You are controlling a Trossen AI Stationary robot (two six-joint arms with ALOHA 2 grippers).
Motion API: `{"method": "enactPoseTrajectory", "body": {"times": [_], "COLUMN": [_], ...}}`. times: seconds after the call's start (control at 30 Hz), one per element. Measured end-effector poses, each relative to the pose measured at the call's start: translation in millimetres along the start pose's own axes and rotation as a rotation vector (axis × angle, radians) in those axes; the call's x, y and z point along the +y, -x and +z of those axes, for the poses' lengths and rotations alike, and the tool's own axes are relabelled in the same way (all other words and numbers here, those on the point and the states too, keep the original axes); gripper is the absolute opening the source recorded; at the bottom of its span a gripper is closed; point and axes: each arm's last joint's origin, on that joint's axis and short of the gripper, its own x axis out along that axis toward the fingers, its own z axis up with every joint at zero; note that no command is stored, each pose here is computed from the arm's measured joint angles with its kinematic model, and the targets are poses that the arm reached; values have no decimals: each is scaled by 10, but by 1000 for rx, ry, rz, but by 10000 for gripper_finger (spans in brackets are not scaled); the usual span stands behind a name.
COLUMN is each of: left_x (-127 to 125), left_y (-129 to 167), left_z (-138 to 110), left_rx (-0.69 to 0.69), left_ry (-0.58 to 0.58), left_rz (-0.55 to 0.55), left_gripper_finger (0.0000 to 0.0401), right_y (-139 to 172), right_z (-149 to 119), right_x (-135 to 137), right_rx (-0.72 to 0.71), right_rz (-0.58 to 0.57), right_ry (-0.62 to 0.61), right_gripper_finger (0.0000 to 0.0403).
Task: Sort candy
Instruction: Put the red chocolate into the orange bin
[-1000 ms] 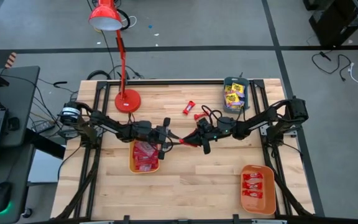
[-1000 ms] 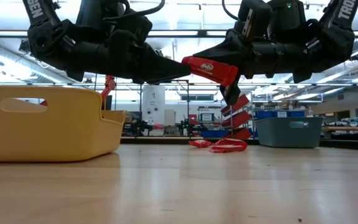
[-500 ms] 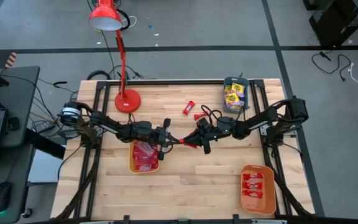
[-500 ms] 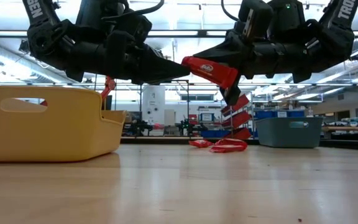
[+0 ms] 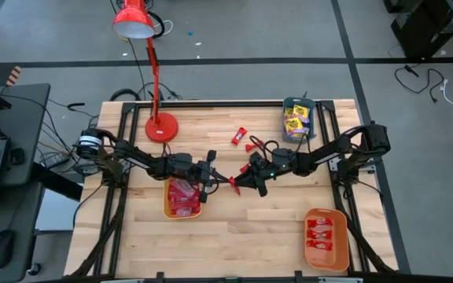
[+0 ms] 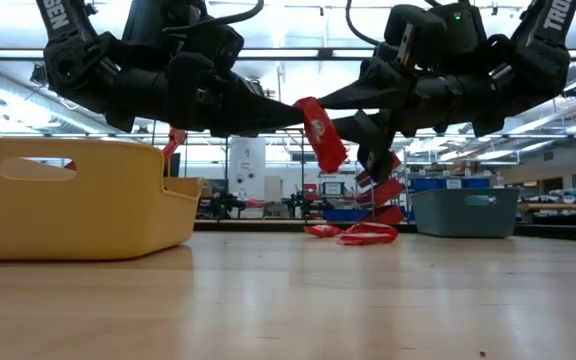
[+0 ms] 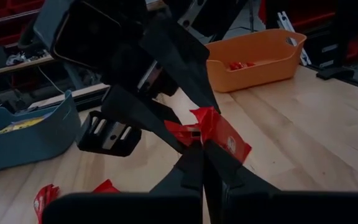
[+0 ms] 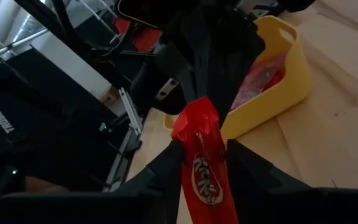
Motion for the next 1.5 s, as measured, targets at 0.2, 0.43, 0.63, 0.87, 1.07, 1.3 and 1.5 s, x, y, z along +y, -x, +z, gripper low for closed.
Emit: {"method": "enactPoseTrajectory", "body": {"times": [0.2,0.43,0.63,0.87,1.07,1.3,1.5], "left_x": [2,6,15,24,47,87,139], "left_y": [0,-1,3,64,107,151,109], "left_z": [16,32,42,223,397,565,795], "left_rx": [-17,-30,-29,-126,-279,-392,-339], "left_ry": [-2,-3,-5,-37,-56,-84,-139], "left_rz": [0,3,20,-50,-36,-4,-40], "left_gripper_finger": [0,0,0,0,0,0,0], "right_y": [-6,16,26,60,71,111,343], "right_z": [-12,-5,-62,-226,-292,-266,10], "right_x": [24,-3,0,-53,-74,129,603], "right_rx": [7,77,213,432,471,490,384], "right_rz": [18,81,156,162,144,213,361], "right_ry": [-2,-81,-178,-235,-145,-112,-6], "right_gripper_finger": [104,103,103,103,103,98,85]}}
